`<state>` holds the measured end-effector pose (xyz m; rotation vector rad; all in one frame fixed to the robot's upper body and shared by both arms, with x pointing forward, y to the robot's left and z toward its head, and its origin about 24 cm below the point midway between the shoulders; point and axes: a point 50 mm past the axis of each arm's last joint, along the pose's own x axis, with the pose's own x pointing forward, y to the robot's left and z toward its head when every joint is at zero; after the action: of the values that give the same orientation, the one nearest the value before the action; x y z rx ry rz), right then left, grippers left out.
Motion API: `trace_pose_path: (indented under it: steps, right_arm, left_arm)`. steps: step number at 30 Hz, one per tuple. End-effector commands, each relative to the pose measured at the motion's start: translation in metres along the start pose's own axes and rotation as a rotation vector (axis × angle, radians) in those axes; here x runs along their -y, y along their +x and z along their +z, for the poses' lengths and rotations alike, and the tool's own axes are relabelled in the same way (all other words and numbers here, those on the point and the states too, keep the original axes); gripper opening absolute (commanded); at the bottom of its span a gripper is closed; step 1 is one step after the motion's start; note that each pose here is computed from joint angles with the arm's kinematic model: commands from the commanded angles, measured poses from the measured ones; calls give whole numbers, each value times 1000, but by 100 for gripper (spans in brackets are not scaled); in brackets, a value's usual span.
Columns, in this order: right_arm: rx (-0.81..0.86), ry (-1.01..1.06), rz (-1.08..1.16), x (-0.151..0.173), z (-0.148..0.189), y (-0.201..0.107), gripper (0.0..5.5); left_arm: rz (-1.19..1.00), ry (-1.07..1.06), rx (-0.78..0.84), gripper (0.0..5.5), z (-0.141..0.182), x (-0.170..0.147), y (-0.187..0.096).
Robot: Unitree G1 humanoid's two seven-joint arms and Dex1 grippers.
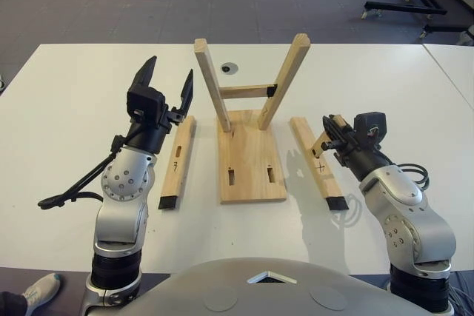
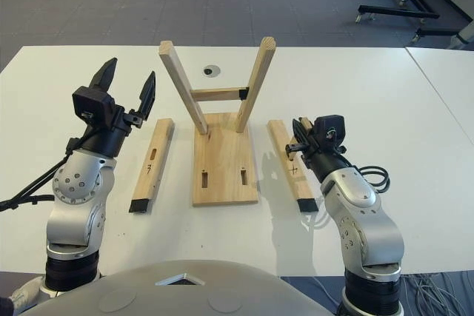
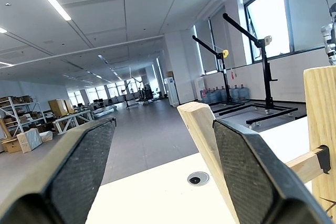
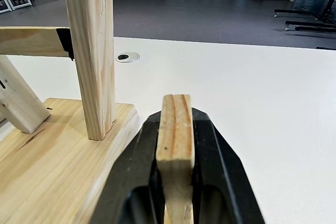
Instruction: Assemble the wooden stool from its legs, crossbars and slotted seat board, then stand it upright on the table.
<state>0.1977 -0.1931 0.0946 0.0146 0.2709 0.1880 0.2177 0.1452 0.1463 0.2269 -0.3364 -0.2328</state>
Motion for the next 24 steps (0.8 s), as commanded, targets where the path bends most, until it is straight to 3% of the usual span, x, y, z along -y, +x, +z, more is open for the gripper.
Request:
trace_pose_path:
  steps: [1, 12, 22, 24]
  right_arm:
    - [-376, 71, -18, -1, -62, -8, 102]
    - [-307, 79, -64, -6, -58, -12, 286]
    - [79, -12, -3, 2, -2, -13, 460]
    - [184, -40, 38, 0, 16, -14, 460]
  left_arm:
    - [-18, -2, -19, 338, -3, 1, 1]
    - [-34, 2, -13, 338, -1, -3, 3]
    - [-29, -3, -13, 338, -1, -5, 2]
    - [-32, -3, -12, 338, -1, -5, 2]
